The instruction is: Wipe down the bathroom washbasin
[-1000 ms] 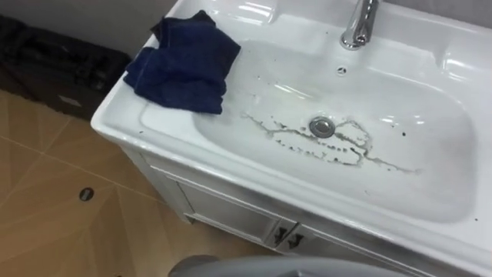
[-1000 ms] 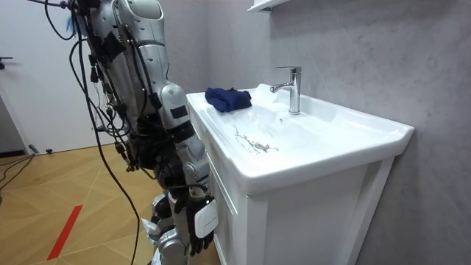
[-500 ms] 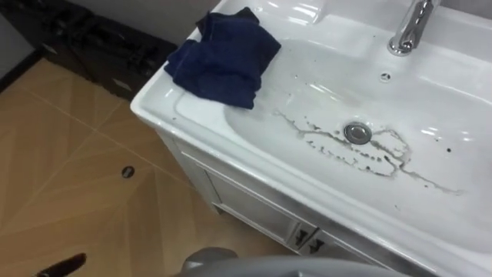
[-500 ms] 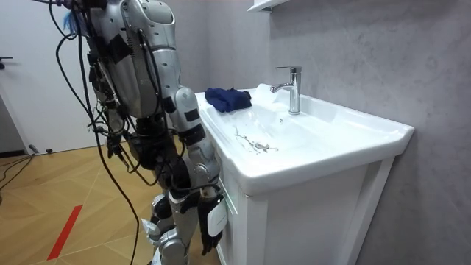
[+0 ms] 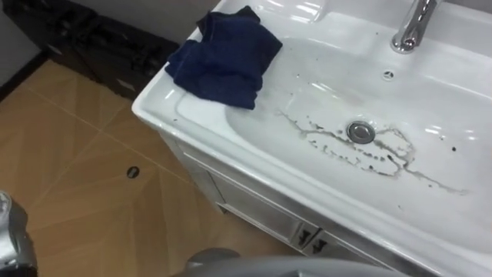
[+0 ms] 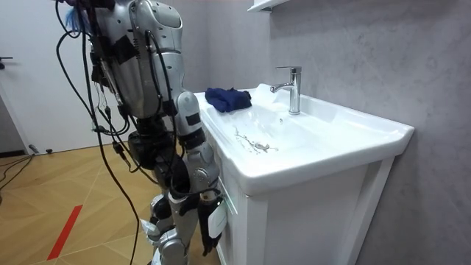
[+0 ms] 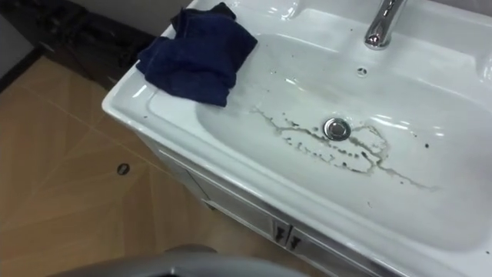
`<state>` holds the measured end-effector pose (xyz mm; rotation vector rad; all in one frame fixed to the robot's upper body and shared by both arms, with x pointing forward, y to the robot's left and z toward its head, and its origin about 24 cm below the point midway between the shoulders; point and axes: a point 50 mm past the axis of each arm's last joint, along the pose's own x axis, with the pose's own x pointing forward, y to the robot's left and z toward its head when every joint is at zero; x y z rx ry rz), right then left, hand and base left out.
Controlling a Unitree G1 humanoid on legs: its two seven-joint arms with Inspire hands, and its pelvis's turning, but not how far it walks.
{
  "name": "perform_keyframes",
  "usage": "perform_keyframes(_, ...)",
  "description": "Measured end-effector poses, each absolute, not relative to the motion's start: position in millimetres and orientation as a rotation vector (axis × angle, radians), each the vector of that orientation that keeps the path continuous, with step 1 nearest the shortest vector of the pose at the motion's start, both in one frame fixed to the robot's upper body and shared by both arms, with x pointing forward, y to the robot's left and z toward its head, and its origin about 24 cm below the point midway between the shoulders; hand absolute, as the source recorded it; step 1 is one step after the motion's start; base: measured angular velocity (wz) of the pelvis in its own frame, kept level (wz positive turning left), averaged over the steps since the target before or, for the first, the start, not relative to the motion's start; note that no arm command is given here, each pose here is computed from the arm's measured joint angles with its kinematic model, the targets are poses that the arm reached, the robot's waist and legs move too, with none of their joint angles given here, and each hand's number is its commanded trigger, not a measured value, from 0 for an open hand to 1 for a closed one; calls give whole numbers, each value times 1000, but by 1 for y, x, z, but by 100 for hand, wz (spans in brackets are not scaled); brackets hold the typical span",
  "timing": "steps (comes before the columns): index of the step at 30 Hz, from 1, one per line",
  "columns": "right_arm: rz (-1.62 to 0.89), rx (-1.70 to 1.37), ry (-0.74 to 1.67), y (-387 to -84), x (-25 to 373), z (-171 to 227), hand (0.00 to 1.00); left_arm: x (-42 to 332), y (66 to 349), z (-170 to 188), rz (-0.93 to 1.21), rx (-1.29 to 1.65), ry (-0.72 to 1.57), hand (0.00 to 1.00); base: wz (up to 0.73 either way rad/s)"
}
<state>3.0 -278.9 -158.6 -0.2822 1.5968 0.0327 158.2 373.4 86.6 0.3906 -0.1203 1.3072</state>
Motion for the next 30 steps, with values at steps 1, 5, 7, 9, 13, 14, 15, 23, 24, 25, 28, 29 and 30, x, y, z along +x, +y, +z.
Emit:
perform_keyframes(1,30,-286,1595,-280,3,-158,0,163,368,99,1285,435,-184,0,0)
perform_keyframes(5,30,-288,1596,-281,2,-158,0,169,357,124,1256,528,-312,0,1)
perform_keyframes(7,30,-289,1594,-282,3,-158,0,172,350,134,1234,520,-364,0,0)
perform_keyframes(9,38,-290,1593,-282,5,-158,0,178,336,142,1170,565,-420,0,-5)
perform_keyframes(13,56,-277,1586,-280,10,-158,0,190,308,153,1004,576,-498,0,-9)
perform_keyframes(14,60,-278,1585,-280,10,-158,0,192,304,155,981,572,-511,0,-7)
perform_keyframes(15,60,-273,1582,-279,11,-158,0,195,297,158,939,573,-529,0,-4)
perform_keyframes(23,67,-260,1583,-278,11,-159,0,216,270,156,708,580,-514,0,-3)
perform_keyframes(24,73,-253,1589,-277,10,-159,0,218,268,154,685,581,-503,0,-4)
perform_keyframes(25,74,-250,1594,-277,9,-159,0,220,267,151,663,582,-487,0,-5)
perform_keyframes(28,84,-243,1593,-277,11,-159,0,223,263,144,612,585,-446,0,-13)
perform_keyframes(29,87,-240,1592,-277,12,-159,0,224,263,142,602,587,-436,0,-14)
perform_keyframes(30,90,-238,1593,-276,12,-159,0,226,263,138,580,592,-412,0,-12)
